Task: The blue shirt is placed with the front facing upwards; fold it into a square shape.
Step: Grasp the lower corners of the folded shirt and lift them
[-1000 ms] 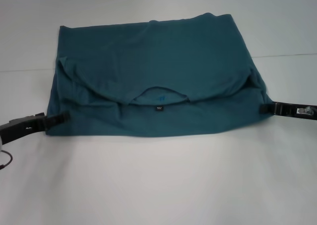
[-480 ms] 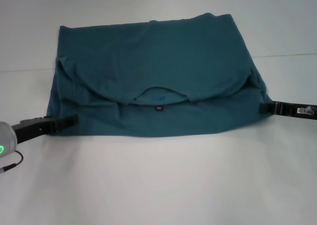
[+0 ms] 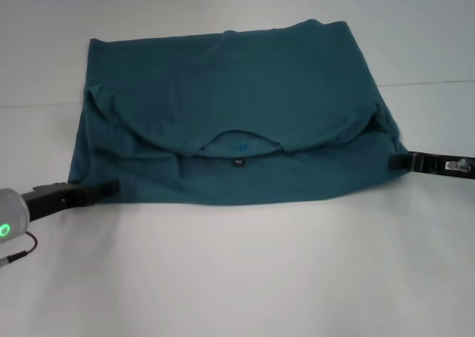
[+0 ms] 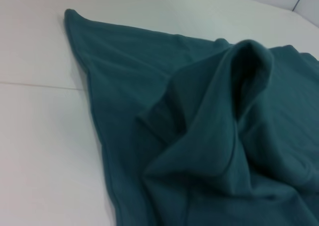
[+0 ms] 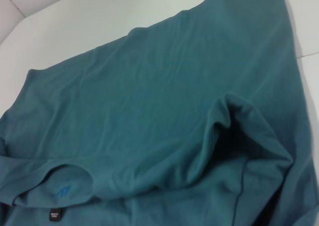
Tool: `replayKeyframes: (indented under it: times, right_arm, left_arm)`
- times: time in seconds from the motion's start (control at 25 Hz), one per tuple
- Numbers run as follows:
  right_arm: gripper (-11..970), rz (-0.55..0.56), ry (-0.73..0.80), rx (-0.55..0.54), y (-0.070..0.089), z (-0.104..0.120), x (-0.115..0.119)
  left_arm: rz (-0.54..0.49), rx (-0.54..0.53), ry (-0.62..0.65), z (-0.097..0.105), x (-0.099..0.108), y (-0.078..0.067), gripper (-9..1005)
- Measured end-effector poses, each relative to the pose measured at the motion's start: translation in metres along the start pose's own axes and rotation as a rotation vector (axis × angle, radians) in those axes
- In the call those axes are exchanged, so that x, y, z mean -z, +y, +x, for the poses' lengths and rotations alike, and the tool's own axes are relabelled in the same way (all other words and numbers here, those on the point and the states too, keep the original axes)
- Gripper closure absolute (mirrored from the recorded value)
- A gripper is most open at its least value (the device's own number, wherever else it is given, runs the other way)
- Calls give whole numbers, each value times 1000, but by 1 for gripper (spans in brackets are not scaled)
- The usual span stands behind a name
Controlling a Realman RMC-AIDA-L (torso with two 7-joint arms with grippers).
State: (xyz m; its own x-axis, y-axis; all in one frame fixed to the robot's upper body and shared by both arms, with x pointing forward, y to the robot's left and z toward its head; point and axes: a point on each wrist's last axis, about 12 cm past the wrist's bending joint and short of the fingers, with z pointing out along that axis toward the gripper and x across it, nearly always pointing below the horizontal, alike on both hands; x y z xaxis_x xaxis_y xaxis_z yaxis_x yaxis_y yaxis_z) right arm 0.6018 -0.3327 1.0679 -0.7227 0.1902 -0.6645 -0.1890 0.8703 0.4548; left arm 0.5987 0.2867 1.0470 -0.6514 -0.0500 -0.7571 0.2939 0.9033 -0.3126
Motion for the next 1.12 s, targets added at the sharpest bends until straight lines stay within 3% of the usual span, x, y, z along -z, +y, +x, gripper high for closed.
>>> replayKeyframes:
  times: [0.4, 1.12]
  right_arm:
    - [923, 1, 2, -4, -1, 2, 0]
    - [923, 0, 5, -9, 0, 4, -2]
  left_arm:
    - [115, -31, 34, -3, 4, -13, 119]
    - [51, -39, 30, -1, 5, -4, 118]
